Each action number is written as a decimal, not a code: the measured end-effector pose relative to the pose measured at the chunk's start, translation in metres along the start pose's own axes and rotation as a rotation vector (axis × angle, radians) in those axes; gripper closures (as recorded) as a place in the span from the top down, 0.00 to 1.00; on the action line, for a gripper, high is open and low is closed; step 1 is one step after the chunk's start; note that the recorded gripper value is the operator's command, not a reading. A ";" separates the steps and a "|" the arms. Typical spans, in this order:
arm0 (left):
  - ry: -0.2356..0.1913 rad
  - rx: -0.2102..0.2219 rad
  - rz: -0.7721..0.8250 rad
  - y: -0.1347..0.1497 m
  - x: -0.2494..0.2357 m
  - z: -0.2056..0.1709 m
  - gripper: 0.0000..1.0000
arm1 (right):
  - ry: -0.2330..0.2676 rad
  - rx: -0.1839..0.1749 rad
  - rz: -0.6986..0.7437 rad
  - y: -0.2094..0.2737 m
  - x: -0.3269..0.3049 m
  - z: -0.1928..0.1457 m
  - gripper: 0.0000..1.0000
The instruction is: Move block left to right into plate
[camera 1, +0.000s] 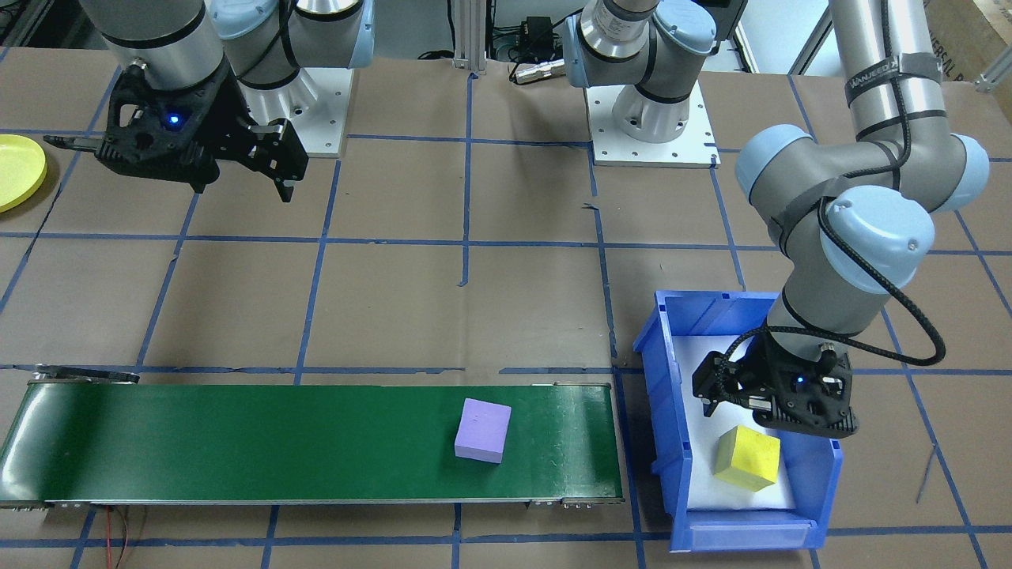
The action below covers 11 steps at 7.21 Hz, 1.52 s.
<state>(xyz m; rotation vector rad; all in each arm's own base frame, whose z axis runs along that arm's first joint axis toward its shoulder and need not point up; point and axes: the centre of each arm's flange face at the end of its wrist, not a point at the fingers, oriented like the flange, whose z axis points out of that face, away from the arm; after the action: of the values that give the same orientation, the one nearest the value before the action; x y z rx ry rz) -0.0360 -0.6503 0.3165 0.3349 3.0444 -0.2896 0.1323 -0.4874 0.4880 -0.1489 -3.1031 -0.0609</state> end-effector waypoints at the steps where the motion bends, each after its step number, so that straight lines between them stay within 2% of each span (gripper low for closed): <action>1: -0.004 0.008 0.063 -0.004 -0.008 0.020 1.00 | -0.002 -0.010 0.001 -0.011 0.033 0.000 1.00; 4: -0.002 0.000 0.247 -0.006 -0.014 0.050 1.00 | -0.023 -0.045 -0.009 -0.057 0.148 0.009 1.00; 5: 0.005 -0.011 0.280 -0.005 -0.014 0.058 1.00 | -0.034 -0.066 -0.025 -0.080 0.180 0.012 1.00; 7: 0.017 -0.027 0.304 -0.003 -0.014 0.071 1.00 | -0.057 -0.078 -0.057 -0.129 0.216 0.020 1.00; 9: 0.012 -0.023 0.311 -0.005 -0.019 0.069 1.00 | -0.117 -0.076 -0.076 -0.162 0.224 0.060 1.00; 11: 0.008 -0.018 0.306 -0.005 -0.024 0.066 1.00 | -0.154 -0.082 -0.079 -0.171 0.221 0.120 1.00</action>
<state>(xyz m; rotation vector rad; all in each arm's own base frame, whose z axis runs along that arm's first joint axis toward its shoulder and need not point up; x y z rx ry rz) -0.0105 -0.6730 0.2545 0.7894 2.9411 -0.2411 -0.1076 -0.6312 0.3695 -0.0348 -3.2608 -0.1885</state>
